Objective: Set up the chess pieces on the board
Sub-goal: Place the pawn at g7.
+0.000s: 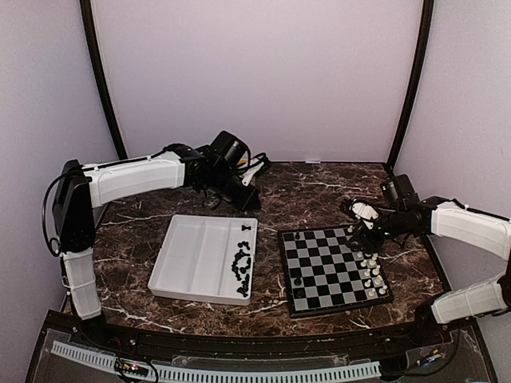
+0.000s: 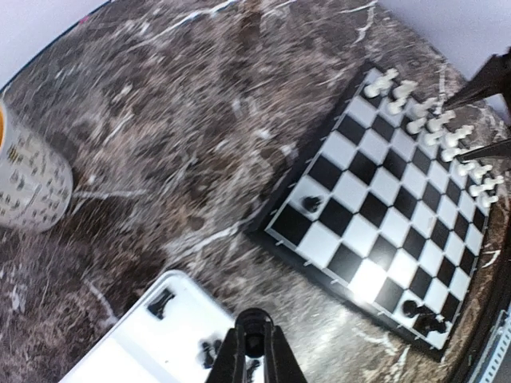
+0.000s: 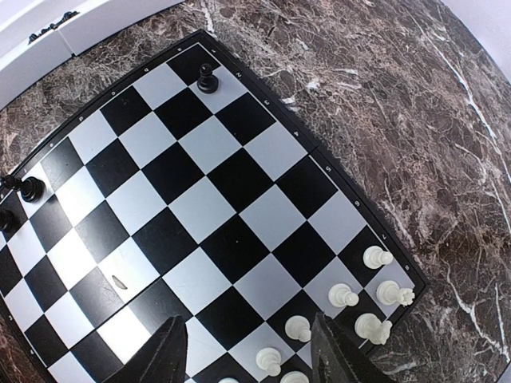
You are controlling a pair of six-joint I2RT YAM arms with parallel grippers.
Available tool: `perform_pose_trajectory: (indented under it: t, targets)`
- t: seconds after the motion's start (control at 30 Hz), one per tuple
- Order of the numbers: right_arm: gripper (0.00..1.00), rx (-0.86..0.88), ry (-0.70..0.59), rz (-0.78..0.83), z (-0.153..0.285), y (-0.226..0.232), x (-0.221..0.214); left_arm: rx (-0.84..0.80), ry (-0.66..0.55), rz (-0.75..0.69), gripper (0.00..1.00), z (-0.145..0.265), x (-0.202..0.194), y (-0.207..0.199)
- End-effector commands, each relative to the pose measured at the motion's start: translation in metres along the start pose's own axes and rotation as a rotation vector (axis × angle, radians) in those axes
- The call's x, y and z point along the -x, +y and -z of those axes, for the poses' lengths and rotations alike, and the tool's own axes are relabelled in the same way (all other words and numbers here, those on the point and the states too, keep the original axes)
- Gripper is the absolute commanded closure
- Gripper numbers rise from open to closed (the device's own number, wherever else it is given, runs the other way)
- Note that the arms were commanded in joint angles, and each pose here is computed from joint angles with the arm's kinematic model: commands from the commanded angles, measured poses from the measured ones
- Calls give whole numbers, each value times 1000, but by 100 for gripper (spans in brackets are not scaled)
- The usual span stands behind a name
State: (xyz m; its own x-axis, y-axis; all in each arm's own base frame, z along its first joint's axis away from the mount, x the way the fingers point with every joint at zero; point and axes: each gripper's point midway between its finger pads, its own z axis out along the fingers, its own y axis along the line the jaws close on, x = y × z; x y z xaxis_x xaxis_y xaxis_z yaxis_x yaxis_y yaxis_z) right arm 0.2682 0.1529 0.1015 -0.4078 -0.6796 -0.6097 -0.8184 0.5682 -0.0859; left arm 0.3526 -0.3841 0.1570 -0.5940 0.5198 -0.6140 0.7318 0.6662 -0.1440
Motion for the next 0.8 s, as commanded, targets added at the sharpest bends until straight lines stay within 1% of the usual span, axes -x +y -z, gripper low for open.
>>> perform_pose_trajectory:
  t: [0.0,0.03,0.1,0.23,0.53,0.57,0.6,0.63,0.67,0.77]
  targets:
    - [45,-19,-27,0,1,-6,7,-130,-57,-122,96,-1,22,-75]
    - [45,-20,-26,1,2,-6,7,-154,-47,-149,96,-7,19,-90]
    - [45,-25,-26,-2,2,-7,7,-176,-27,-172,96,-23,16,-107]
    - [45,-30,-26,-2,2,-8,8,-180,-7,-189,96,-51,16,-120]
    - [45,-59,-32,4,6,-11,8,-136,23,-174,96,-92,18,-114]
    - [45,-60,-32,5,6,-11,8,-119,52,-170,96,-101,10,-110]
    - [45,-63,-32,6,6,-12,8,-115,42,-170,96,-101,16,-110]
    - [45,-65,-32,6,6,-12,8,-109,70,-168,96,-109,8,-109]
    - [45,-66,-32,6,6,-12,8,-110,64,-168,96,-108,12,-109]
    - [45,-66,-31,7,6,-12,8,-112,87,-167,96,-118,5,-109]
